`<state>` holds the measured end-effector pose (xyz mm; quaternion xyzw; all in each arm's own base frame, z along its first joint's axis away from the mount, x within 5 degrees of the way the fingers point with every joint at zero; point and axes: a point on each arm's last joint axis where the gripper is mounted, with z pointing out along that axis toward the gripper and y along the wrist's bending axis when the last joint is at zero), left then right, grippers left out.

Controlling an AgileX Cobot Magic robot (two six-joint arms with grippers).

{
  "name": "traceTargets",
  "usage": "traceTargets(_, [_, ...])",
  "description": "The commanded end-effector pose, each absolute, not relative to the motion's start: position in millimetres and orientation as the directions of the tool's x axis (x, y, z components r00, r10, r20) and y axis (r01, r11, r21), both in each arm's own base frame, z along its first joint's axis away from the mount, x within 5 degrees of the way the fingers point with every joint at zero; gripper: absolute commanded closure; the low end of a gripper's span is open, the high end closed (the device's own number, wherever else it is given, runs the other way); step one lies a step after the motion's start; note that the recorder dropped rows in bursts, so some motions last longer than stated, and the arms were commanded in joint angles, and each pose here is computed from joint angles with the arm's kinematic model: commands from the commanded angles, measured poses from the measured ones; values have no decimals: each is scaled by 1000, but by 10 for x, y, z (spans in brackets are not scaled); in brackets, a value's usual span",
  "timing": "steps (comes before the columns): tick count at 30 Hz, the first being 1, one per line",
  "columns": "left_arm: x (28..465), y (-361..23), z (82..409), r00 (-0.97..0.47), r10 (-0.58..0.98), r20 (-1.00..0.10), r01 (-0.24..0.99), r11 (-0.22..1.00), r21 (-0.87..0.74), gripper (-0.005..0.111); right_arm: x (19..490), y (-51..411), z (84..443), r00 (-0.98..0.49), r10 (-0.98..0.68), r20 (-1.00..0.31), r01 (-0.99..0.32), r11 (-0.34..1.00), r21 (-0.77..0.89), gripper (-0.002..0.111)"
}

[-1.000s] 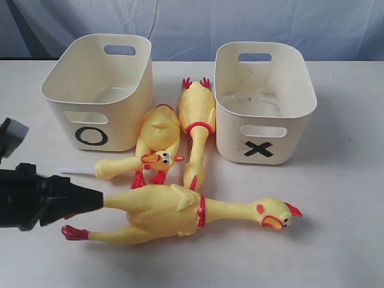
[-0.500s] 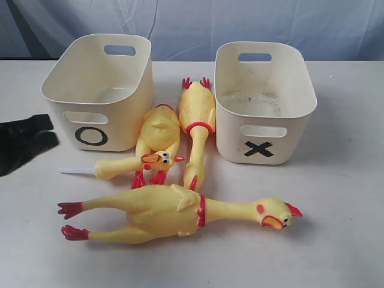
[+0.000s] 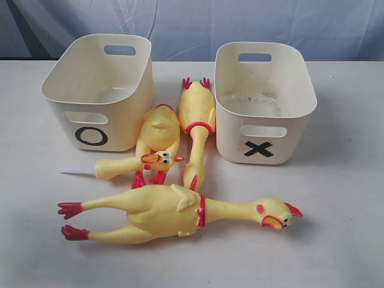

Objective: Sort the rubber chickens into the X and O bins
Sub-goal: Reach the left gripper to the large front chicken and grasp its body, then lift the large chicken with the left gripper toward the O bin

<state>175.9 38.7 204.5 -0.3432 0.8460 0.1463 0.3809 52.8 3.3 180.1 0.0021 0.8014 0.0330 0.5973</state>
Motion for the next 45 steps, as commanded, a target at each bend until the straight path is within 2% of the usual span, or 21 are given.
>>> traceTargets(1, [1569, 219, 1974, -602, -638, -481, -723, 690, -10, 107, 529, 34, 1803, -277, 41, -960, -40, 998, 54, 108])
traceTargets(4, [1549, -214, 1908, -799, -568, -195, -507, 812, -288, 107, 529, 34, 1804, -275, 41, -961, -40, 998, 54, 108])
traceTargets(5, [1545, -341, 1933, -852, -501, -150, -416, 823, -387, 107, 529, 34, 1804, -275, 41, -961, -40, 998, 54, 108])
traceTargets(6, [1540, -499, 1991, -912, -384, -143, -264, 817, -513, 107, 529, 34, 1804, -275, 41, -961, -40, 998, 54, 108])
traceTargets(8, [1517, -776, 2171, -955, -171, -244, 60, 690, -721, 107, 529, 34, 1804, -275, 41, -961, -40, 998, 54, 108])
traceTargets(9, [1487, -907, 2297, -939, -94, -331, 223, 566, -794, 107, 529, 34, 1804, -275, 41, -961, -40, 998, 54, 108])
traceTargets(11, [1490, -1060, 2519, -885, -134, -445, 376, 358, -855, 106, 529, 34, 1804, -275, 41, -961, -40, 998, 54, 108])
traceTargets(12, [1495, -1121, 2589, -852, -149, -503, 441, 316, -840, 105, 529, 34, 1804, -275, 41, -961, -40, 998, 54, 108])
traceTargets(14, [1519, -1199, 2607, -782, -90, -617, 545, 381, -747, 102, 529, 34, 1804, -275, 41, -961, -40, 998, 54, 108])
traceTargets(15, [1540, -1227, 2561, -747, -13, -665, 580, 477, -660, 101, 529, 34, 1804, -275, 41, -961, -40, 998, 54, 108])
traceTargets(18, [1507, -1336, 2425, -665, 179, -725, 643, 630, -435, 94, 529, 34, 1804, -275, 41, -961, -40, 998, 54, 108])
traceTargets(20, [1491, -1405, 2390, -602, 245, -760, 676, 663, -322, 83, 529, 34, 1804, -275, 41, -961, -40, 998, 54, 108])
traceTargets(23, [1434, -1556, 2357, -514, 315, -798, 725, 657, -207, 60, 529, 34, 1804, -275, 41, -961, -40, 998, 54, 108])
traceTargets(24, [1402, -1619, 2333, -460, 374, -806, 765, 627, -146, 48, 528, 34, 1803, -277, 43, -960, -40, 998, 56, 108])
traceTargets(27, [1365, -1722, 2247, -335, 506, -795, 837, 548, -4, 29, 528, 34, 1803, -277, 43, -960, -40, 998, 56, 108])
traceTargets(30, [1404, -1786, 2085, -286, 598, -748, 863, 501, 70, 25, 528, 34, 1803, -277, 43, -960, -40, 998, 56, 108])
traceTargets(37, [1518, -1880, 1548, -304, 756, -580, 893, 438, 103, 25, 528, 34, 1803, -277, 43, -960, -40, 998, 56, 108])
traceTargets(45, [1579, -1901, 1195, -351, 803, -481, 888, 449, 102, 26, 529, 34, 1806, -273, 41, -961, -40, 998, 54, 108])
